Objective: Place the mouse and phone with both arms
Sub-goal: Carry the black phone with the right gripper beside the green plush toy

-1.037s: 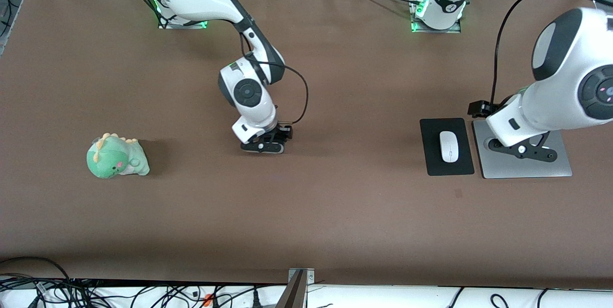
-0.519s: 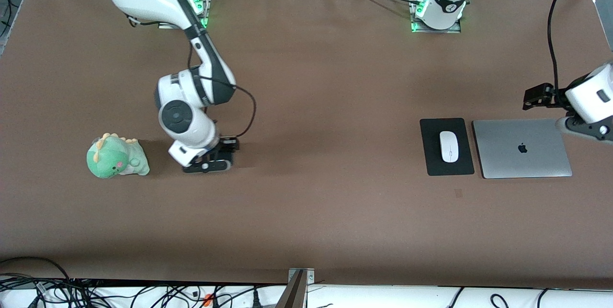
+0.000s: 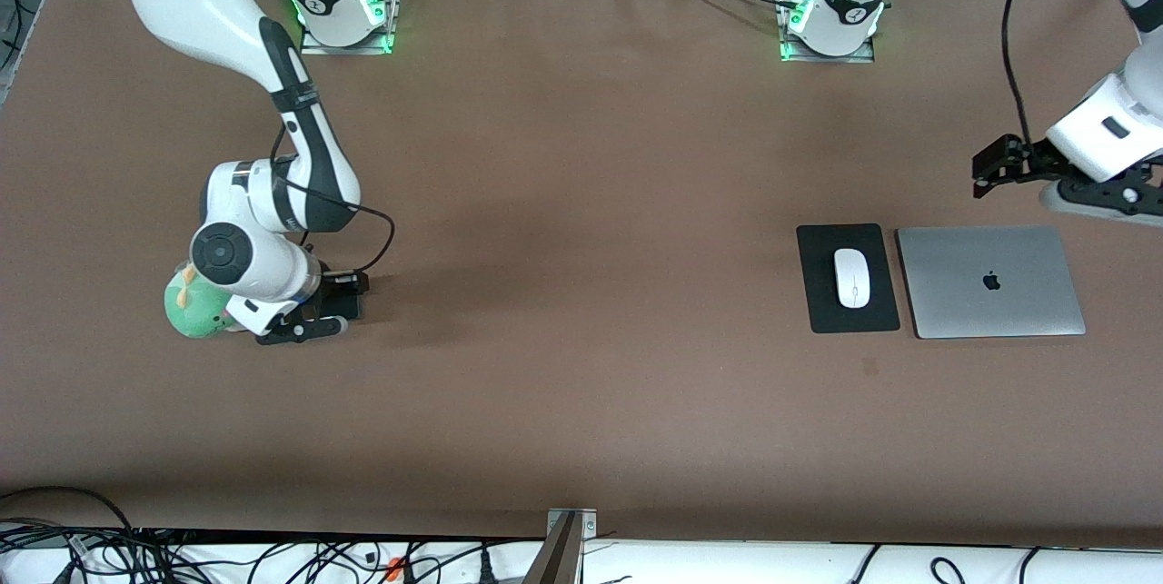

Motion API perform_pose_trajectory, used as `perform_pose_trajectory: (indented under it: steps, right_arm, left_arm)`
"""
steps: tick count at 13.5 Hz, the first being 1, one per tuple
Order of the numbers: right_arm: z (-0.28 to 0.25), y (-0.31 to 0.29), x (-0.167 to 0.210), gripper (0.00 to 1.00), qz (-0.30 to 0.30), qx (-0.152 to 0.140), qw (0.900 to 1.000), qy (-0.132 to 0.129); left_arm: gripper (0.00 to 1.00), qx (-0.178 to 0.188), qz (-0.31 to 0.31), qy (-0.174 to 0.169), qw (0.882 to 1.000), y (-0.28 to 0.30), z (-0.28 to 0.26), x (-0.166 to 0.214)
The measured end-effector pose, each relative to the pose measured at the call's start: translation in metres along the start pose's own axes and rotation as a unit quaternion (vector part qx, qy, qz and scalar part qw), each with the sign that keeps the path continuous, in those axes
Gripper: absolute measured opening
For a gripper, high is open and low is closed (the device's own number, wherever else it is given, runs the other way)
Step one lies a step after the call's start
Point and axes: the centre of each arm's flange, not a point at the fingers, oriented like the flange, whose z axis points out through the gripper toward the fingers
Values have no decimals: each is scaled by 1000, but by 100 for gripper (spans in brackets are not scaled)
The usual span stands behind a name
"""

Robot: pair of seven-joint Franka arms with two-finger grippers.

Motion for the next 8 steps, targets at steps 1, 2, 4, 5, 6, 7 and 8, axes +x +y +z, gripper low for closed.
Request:
perform_pose_trajectory:
  steps: [1, 2, 4, 5, 6, 7, 8]
  right_arm:
    - [7, 1, -1, 79, -3, 2, 1000, 5]
    - [16, 2, -3, 79, -4, 1, 1000, 12]
    - [34, 4, -7, 79, -5, -2, 1000, 18]
    - [39, 5, -8, 79, -5, -3, 1000, 19]
    - [41, 5, -9, 79, -4, -2, 1000, 20]
    - [40, 6, -9, 80, 0, 2, 1000, 21]
    - [40, 6, -9, 86, 6, 8, 1000, 22]
  left_arm:
    - [100, -1, -2, -3, 1000, 3, 4, 5]
    - [100, -1, -2, 0, 1000, 3, 3, 9]
    - [100, 0, -5, 8, 1000, 2, -6, 10]
    - [100, 0, -10, 11, 1000, 0, -10, 11]
    - [100, 0, -19, 12, 1000, -3, -11, 10]
    - [100, 0, -24, 12, 1000, -7, -12, 10]
    - [100, 1, -26, 12, 1000, -9, -14, 9]
